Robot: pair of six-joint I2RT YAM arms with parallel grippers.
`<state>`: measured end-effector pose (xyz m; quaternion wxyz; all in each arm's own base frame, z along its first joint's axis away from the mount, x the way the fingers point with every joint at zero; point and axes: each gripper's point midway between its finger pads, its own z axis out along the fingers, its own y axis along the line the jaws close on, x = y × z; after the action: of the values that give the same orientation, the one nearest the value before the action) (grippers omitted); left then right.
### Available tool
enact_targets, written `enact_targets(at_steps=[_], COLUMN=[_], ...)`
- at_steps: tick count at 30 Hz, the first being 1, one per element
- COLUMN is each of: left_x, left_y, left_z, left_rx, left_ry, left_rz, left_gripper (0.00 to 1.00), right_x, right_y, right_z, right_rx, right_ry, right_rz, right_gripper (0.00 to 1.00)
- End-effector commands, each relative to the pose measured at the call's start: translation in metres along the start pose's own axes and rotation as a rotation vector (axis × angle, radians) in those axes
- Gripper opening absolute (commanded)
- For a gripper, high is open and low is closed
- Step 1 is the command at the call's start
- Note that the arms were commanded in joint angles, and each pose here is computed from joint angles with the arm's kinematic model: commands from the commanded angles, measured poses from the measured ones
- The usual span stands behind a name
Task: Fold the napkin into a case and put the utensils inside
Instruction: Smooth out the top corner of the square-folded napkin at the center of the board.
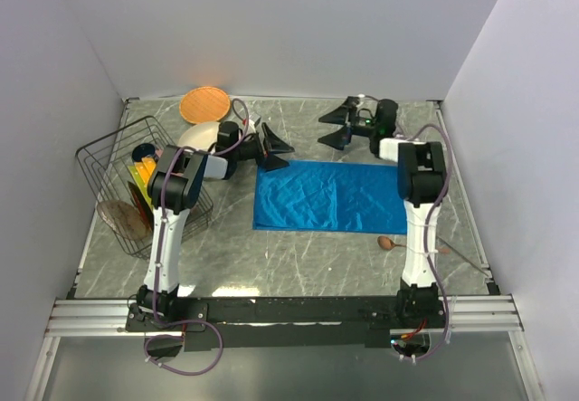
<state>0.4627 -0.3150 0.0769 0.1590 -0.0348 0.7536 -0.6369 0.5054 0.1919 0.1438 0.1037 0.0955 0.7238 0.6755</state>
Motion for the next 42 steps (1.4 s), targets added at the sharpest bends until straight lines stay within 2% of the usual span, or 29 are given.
enact_targets(at_steps=[1, 9, 11, 12, 14, 15, 16, 20, 32, 42], left_x=[-0.004, -0.008, -0.009, -0.009, -0.008, -0.008, -0.007, -0.009, -0.007, -0.005], left_y=[-0.014, 0.0, 0.008, 0.01, 0.014, 0.016, 0.02, 0.025, 0.032, 0.036], left_z=[-0.007, -0.007, -0.006, -0.006, -0.008, -0.008, -0.009, -0.01, -0.014, -0.016], left_rx=[-0.007, -0.044, -0.07, -0.074, -0.08, -0.084, -0.089, -0.097, -0.107, -0.117], left_ry=[-0.044, -0.042, -0.044, -0.045, -0.044, -0.044, -0.043, -0.038, -0.037, -0.031], left_rz=[0.058, 0.041, 0.034, 0.035, 0.023, 0.019, 0.011, 0.01, 0.006, 0.0], left_gripper=[0.99, 0.99, 0.99, 0.99, 0.99, 0.99, 0.99, 0.99, 0.99, 0.99], right_x=[0.016, 0.039, 0.045, 0.046, 0.049, 0.05, 0.051, 0.058, 0.078, 0.07], right_y=[0.047, 0.021, 0.008, 0.001, -0.011, -0.02, -0.026, -0.042, -0.033, -0.063], right_z=[0.029, 0.056, 0.058, 0.058, 0.059, 0.057, 0.057, 0.057, 0.058, 0.041], right_rx=[-0.141, -0.112, -0.093, -0.068, -0.05, -0.015, -0.007, 0.012, -0.007, 0.06], right_ry=[0.075, 0.139, 0.154, 0.164, 0.177, 0.181, 0.186, 0.201, 0.219, 0.201], right_rz=[-0.079, -0.036, -0.083, -0.057, -0.136, -0.087, -0.134, -0.115, -0.117, -0.068], right_gripper=[1.0, 1.0, 1.0, 1.0, 1.0, 1.0, 1.0, 1.0, 1.0, 1.0])
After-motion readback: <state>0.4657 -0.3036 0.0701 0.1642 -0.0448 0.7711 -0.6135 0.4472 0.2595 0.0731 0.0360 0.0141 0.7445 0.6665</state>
